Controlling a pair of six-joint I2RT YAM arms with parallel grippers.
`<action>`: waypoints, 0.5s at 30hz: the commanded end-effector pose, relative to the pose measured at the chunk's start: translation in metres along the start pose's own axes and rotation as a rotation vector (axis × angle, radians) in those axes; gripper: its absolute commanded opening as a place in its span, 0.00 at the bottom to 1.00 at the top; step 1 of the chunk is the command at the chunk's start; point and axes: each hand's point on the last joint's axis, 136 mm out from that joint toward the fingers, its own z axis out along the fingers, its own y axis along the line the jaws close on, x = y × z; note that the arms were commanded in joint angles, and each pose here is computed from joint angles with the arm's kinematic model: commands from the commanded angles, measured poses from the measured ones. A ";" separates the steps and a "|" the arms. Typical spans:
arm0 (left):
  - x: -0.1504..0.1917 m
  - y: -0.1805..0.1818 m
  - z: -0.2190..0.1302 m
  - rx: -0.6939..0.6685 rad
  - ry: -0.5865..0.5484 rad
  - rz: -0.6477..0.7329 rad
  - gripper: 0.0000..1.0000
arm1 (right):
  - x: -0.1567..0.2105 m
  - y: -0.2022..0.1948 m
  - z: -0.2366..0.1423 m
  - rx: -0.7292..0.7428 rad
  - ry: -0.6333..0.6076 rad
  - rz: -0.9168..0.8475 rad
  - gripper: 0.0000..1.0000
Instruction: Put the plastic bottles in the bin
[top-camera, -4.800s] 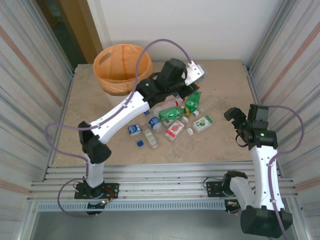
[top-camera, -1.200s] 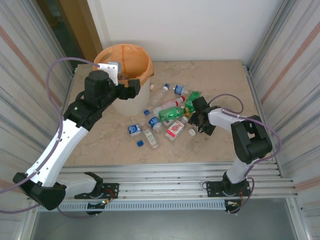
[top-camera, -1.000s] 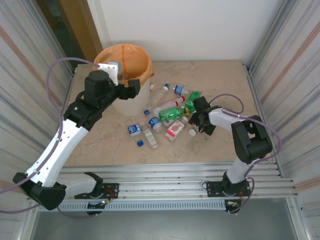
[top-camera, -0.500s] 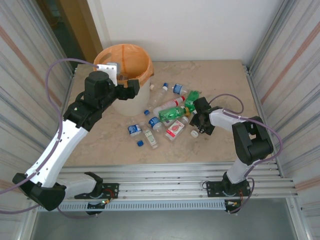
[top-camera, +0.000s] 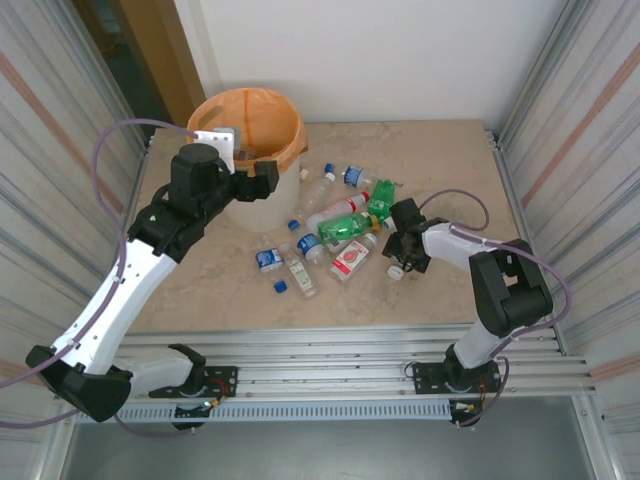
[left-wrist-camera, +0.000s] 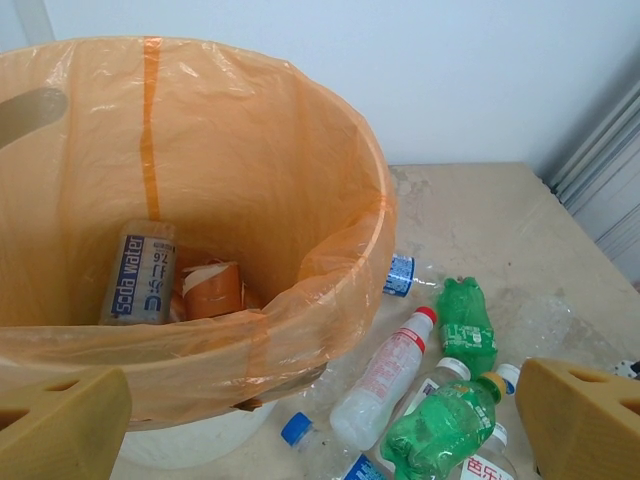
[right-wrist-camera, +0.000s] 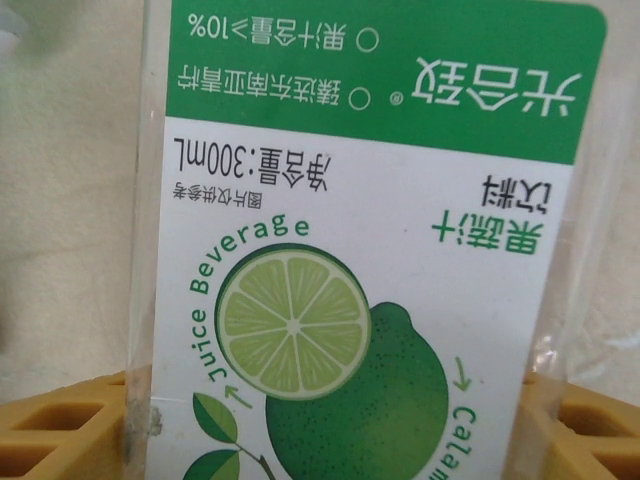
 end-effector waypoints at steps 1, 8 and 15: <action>-0.005 0.001 -0.006 0.012 -0.022 -0.027 0.99 | 0.001 -0.016 -0.014 0.043 -0.009 -0.033 0.51; -0.008 -0.001 -0.007 0.029 -0.026 -0.031 0.99 | -0.009 -0.023 -0.041 0.045 -0.076 -0.039 0.46; -0.007 -0.006 -0.007 0.058 -0.025 -0.045 0.99 | -0.026 -0.007 -0.084 -0.081 -0.209 -0.106 0.43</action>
